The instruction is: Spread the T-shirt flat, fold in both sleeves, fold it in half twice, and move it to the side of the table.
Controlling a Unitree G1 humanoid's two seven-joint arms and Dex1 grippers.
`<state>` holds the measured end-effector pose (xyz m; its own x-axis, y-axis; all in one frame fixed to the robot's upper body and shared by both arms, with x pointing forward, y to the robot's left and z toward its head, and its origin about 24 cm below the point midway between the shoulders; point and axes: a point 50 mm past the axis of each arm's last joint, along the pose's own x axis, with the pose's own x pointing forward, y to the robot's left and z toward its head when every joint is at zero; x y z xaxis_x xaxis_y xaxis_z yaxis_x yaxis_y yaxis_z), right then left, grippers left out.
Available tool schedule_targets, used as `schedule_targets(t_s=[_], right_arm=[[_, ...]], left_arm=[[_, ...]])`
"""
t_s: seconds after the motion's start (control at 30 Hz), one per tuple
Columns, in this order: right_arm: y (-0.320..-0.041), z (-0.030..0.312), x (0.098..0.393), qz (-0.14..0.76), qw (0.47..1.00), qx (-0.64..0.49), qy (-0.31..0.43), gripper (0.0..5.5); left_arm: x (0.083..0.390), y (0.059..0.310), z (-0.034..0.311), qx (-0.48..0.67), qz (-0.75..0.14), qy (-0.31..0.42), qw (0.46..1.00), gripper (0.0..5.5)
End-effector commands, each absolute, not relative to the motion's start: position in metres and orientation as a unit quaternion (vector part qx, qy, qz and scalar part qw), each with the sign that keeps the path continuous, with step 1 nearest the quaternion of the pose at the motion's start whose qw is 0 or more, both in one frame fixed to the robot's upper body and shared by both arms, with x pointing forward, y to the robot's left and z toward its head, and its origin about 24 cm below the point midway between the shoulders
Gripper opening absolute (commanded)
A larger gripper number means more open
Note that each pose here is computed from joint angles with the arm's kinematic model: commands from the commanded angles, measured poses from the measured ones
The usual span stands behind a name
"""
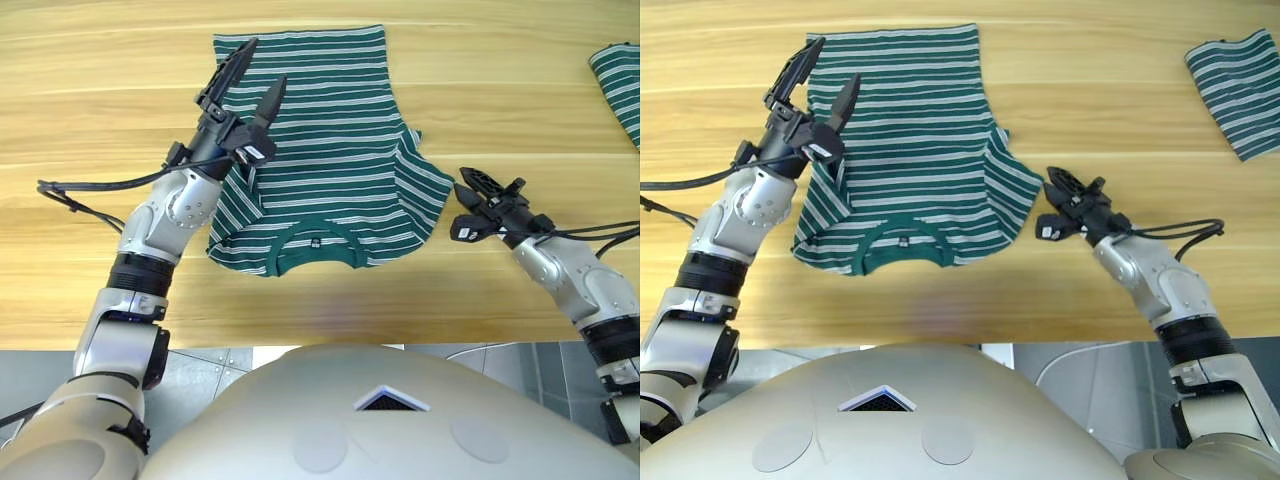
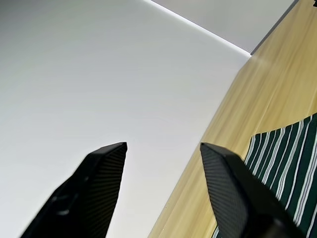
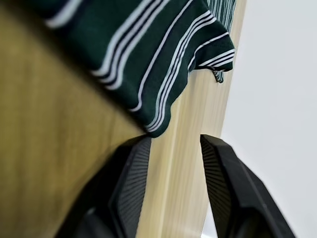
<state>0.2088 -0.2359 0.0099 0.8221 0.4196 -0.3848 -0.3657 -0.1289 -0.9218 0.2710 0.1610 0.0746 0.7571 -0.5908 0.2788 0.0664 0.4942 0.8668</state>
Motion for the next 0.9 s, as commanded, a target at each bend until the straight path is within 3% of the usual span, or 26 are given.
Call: schedule_targets(t_s=[0.03, 0.7, 0.9], right_arm=[[-0.234, -0.008, 0.197, 0.332, 0.646, -0.687, 0.009, 1.85], [-0.224, -0.024, 0.209, 0.349, 0.648, -0.677, 0.002, 1.85], [-0.224, -0.028, 0.209, 0.36, 0.645, -0.674, 0.005, 1.17]], left_arm=[[0.274, 0.158, 0.079, 0.467, -0.207, -0.288, 0.81, 2.78], [0.277, 0.151, 0.077, 0.458, -0.213, -0.291, 0.812, 2.78], [0.277, 0.149, 0.077, 0.457, -0.215, -0.291, 0.813, 2.78]])
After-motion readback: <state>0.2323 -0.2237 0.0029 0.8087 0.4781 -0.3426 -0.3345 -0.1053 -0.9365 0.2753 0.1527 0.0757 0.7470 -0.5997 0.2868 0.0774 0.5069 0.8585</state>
